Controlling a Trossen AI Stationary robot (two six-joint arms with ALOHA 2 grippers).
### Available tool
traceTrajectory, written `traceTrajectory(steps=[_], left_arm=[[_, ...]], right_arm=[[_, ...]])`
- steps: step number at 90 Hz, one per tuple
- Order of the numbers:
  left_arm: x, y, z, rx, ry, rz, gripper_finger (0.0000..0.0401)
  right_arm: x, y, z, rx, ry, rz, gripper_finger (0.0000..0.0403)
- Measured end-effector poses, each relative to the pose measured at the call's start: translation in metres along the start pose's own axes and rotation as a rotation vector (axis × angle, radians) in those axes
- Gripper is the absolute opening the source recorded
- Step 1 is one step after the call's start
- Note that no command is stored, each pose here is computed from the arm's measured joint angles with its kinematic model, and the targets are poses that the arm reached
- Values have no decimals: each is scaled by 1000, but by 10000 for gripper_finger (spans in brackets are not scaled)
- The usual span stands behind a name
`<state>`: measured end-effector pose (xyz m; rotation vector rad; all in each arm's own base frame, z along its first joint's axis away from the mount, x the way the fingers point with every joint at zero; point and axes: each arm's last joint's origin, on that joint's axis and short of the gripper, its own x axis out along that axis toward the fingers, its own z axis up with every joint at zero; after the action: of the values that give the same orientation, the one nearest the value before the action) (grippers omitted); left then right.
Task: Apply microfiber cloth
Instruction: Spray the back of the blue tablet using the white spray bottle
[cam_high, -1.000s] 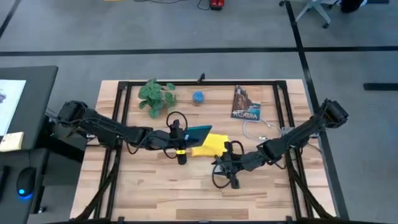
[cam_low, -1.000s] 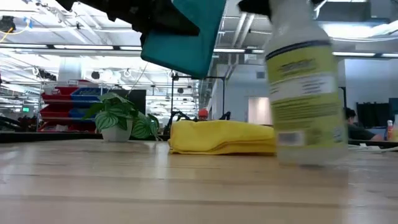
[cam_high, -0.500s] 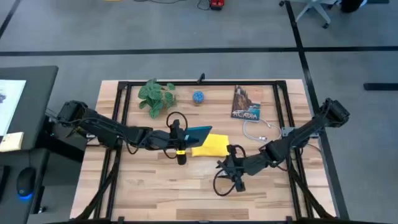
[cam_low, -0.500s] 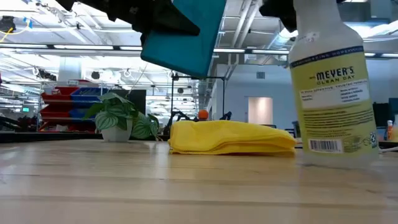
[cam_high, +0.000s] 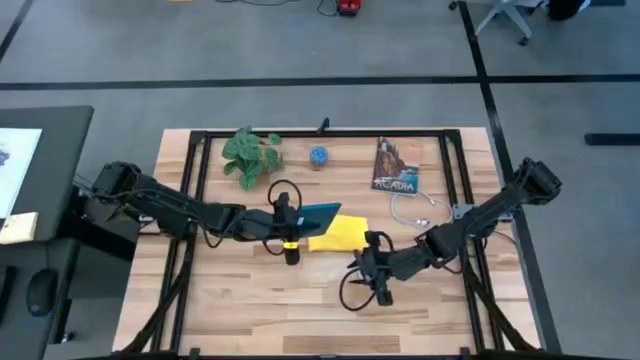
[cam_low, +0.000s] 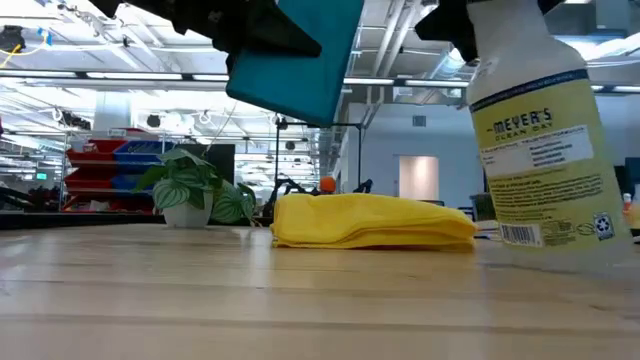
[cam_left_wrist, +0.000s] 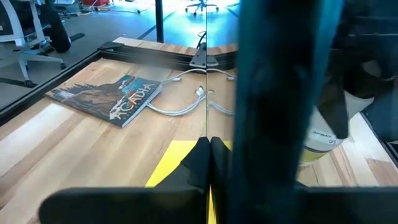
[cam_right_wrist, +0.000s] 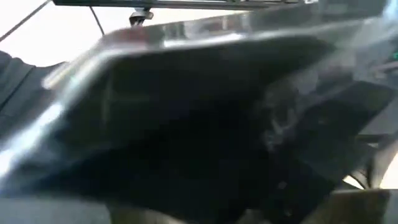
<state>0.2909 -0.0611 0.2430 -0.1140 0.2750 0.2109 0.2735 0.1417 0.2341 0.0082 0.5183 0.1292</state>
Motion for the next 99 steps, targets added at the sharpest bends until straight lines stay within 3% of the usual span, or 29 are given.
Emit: traceTrajectory(steps=[28, 55, 78, 99], left_arm=[[0, 0, 0, 0, 0, 1, 11], [0, 0, 0, 11, 0, 1, 13], [0, 0, 0, 18, -1, 1, 14], [0, 0, 0, 25, -2, 0, 15]], right_arm=[[-24, 3, -7, 122, 94, -59, 136], [-66, 12, -20, 97, 82, -315, 167], [-85, 10, -48, 148, 4, -353, 168], [-107, -1, -48, 194, -16, -330, 189]])
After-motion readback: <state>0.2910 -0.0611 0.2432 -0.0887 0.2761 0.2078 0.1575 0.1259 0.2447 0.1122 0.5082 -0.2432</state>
